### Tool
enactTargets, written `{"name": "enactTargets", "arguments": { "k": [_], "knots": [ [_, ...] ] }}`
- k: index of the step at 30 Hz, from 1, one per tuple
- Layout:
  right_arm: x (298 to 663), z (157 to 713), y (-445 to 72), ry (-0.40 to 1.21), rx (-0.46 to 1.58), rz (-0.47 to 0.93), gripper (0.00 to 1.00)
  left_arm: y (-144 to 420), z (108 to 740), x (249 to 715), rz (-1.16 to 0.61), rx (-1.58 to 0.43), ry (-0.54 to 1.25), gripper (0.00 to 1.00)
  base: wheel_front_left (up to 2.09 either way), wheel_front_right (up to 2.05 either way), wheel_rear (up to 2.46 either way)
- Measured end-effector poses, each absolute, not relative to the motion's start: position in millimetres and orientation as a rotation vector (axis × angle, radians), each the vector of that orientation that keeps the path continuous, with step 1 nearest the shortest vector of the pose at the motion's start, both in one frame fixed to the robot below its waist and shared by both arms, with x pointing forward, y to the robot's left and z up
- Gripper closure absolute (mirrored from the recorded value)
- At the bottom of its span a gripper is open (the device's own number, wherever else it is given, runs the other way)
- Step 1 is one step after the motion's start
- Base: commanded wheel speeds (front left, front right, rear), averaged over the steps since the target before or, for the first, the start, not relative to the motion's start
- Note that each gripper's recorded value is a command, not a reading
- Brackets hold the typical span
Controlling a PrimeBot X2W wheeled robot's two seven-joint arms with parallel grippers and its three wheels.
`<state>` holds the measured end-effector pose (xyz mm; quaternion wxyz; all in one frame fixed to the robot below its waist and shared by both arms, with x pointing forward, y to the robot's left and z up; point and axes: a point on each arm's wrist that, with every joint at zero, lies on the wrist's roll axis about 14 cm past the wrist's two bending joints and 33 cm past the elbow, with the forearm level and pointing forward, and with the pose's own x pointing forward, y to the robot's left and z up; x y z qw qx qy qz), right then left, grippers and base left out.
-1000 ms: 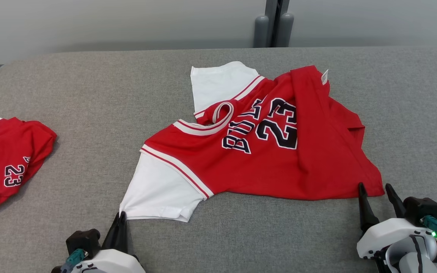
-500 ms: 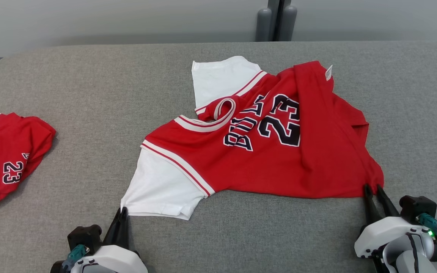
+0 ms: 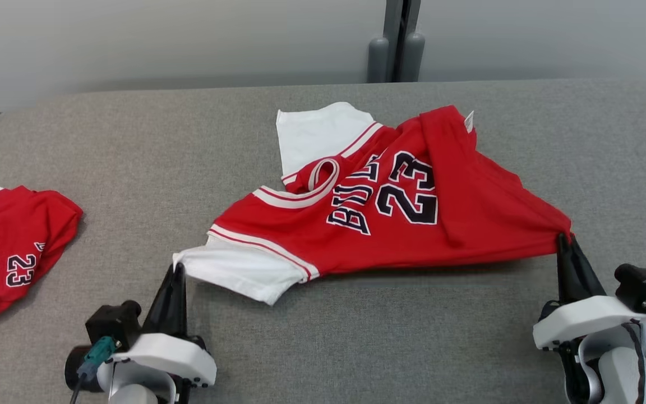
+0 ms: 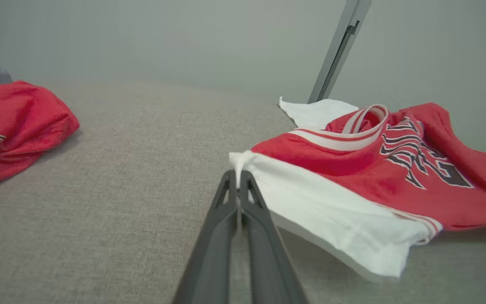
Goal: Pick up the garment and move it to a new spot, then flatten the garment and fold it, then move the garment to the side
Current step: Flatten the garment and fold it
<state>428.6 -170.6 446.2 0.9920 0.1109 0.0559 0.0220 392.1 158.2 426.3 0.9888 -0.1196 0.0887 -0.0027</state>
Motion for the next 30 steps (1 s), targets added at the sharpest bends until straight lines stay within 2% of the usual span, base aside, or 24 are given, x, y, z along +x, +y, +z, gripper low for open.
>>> {"name": "enactTargets", "arguments": {
  "k": [7,19,24,30],
  "knots": [
    [438.7,527.0,-172.0,-0.116,0.257,0.074,1.00,159.7,525.3,419.7,-0.059,-0.197,-0.122,1.00,0.00,0.00,0.00],
    [433.9,720.6,-194.1,-0.601,0.210,0.173,1.00,177.5,754.2,426.0,-0.119,0.027,-0.749,1.00,0.00,0.00,0.00],
    [450.5,750.7,-193.8,-0.622,0.163,0.197,1.00,175.4,779.8,448.5,-0.140,0.084,-0.781,1.00,0.00,0.00,0.00],
    [509.6,740.5,-182.7,-0.524,0.129,0.205,1.00,178.1,756.6,514.5,-0.147,0.167,-0.652,1.00,0.00,0.00,0.00]
  ]
}}
